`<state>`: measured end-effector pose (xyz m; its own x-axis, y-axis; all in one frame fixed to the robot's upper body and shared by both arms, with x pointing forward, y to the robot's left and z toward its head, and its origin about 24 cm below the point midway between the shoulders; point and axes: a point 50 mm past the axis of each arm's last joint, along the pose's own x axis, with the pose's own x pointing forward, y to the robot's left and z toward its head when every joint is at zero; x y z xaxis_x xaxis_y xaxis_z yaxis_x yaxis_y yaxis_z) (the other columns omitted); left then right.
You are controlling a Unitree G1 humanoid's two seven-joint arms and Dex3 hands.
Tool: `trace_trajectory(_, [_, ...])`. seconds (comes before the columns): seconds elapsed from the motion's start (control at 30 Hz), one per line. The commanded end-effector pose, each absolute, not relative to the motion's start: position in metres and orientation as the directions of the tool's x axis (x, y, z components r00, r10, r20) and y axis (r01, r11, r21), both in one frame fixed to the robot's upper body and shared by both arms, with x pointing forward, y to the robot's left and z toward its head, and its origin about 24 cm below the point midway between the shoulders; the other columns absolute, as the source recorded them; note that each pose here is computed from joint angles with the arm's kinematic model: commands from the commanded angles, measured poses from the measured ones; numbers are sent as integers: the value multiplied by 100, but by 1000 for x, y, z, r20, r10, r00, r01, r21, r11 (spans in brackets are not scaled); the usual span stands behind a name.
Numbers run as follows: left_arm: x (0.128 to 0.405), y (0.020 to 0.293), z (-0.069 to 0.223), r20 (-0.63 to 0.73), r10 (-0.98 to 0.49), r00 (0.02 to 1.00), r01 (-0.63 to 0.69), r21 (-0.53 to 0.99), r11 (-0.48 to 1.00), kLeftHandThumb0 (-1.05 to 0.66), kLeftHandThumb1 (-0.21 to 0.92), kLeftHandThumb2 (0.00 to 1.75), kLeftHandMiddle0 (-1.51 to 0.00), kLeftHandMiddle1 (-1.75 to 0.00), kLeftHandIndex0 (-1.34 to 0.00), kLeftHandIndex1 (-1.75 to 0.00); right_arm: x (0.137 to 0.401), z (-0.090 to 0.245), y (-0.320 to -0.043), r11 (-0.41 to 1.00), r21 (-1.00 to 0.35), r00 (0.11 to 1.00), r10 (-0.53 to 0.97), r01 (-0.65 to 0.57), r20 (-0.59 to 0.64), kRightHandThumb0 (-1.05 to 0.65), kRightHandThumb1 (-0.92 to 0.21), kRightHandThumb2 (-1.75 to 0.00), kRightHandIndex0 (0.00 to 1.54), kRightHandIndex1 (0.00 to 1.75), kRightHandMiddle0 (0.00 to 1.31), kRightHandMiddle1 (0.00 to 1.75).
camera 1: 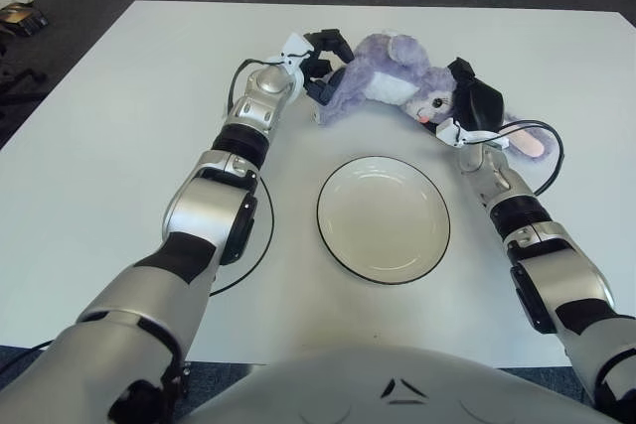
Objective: Put the doll into the plate.
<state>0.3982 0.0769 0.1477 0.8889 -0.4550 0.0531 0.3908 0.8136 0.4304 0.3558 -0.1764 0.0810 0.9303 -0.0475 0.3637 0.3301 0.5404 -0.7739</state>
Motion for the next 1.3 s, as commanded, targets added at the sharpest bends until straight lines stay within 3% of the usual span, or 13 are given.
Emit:
trace_trajectory(0.0, [396,85,150,141,-422,896,301,508,807,0,12,142,-91,-138,-55,-174,354,70,-175,564,-777,952,-56,280,302,54,-16,-151,74,175,94,175])
trace_trajectory(0.17, [393,96,148,219,-402,889,222,561,798,0,16,137,-89,-135,-53,-175,354,71,-174,586,-768,959,-58,258,278,55,-14,-153,76,175,97,175])
trace_trajectory(0.3, [391,105,145,272,-387,881,161,598,785,-1,26,129,-79,-144,-45,-175,354,73,-173,611,-758,967,-54,228,247,55,-13,-154,76,175,100,175])
trace_trajectory(0.53, [390,107,144,333,-368,868,113,590,800,-1,39,114,-71,-144,-35,-175,353,76,-173,640,-750,982,-43,167,182,55,-13,-154,76,175,102,175])
trace_trajectory(0.8, [386,114,144,414,-330,848,11,609,793,-1,54,95,-50,-142,-40,-175,352,85,-176,656,-746,992,-26,113,127,54,-14,-153,76,175,103,175])
trace_trajectory(1.1, [378,128,140,501,-318,805,-120,662,740,-1,57,94,-35,-151,-45,-175,350,97,-182,648,-761,999,4,25,37,54,-14,-152,75,175,100,175])
trace_trajectory(1.23, [372,134,140,572,-323,754,-203,671,713,-1,59,98,-31,-169,-34,-175,350,103,-184,660,-751,1000,14,-22,-17,54,-14,-153,75,175,99,175])
trace_trajectory(1.27, [371,134,140,587,-326,741,-220,670,709,-15,57,99,-21,-163,-37,-174,350,104,-185,663,-748,999,16,-32,-29,54,-14,-153,75,175,99,175])
